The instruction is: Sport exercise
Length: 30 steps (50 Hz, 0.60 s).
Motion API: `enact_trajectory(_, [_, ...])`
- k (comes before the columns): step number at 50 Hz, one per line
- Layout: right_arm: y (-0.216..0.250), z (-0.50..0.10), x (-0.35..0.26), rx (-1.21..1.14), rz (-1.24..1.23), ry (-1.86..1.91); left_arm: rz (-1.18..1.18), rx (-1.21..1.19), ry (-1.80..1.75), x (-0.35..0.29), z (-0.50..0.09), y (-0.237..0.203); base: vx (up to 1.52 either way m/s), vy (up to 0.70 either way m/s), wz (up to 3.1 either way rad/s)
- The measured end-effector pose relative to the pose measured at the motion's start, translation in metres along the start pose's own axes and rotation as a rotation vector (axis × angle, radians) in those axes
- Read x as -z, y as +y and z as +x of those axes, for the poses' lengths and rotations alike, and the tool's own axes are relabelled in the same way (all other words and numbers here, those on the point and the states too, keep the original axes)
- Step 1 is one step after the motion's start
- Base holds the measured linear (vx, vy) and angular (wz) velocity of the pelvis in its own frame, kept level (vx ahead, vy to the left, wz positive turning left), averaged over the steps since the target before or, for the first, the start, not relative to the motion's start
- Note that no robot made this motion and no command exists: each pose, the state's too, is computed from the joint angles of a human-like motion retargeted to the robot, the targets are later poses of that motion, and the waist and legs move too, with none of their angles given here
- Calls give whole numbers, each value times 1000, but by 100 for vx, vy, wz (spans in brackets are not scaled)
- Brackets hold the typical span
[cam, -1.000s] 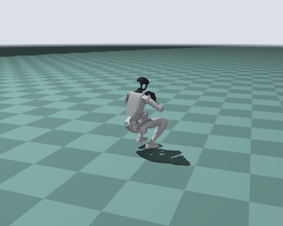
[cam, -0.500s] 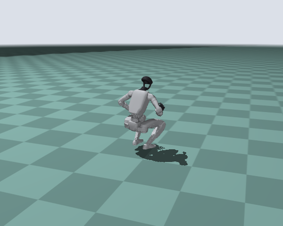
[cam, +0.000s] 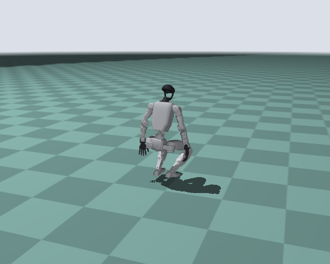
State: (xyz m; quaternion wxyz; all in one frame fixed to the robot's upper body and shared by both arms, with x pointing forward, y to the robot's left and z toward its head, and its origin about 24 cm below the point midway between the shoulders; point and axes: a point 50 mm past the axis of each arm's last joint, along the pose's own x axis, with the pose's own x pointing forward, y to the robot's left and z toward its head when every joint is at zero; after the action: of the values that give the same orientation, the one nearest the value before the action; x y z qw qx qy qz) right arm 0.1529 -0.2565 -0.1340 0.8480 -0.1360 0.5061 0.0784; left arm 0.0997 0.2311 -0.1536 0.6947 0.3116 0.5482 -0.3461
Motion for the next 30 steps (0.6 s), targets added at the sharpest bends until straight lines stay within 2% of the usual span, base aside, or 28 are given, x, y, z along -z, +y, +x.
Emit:
enact_trajectory(6, [-11, -2, 5, 41, 146, 34, -356, -103, -61, -16, 3, 19, 22, 4, 45])
enact_trajectory(16, [-3, -7, 34, 97, 323, 69, -793, -487, -370, -63, -28, 107, 30, 2, 53])
enact_trajectory(23, [20, -14, 73, 81, 412, 173, -857, -600, -548, -94, -55, 150, 25, -4, 86])
enact_trajectory(30, [51, -17, 92, 38, 391, 266, -745, -590, -625, -123, -59, 151, 20, -7, 44])
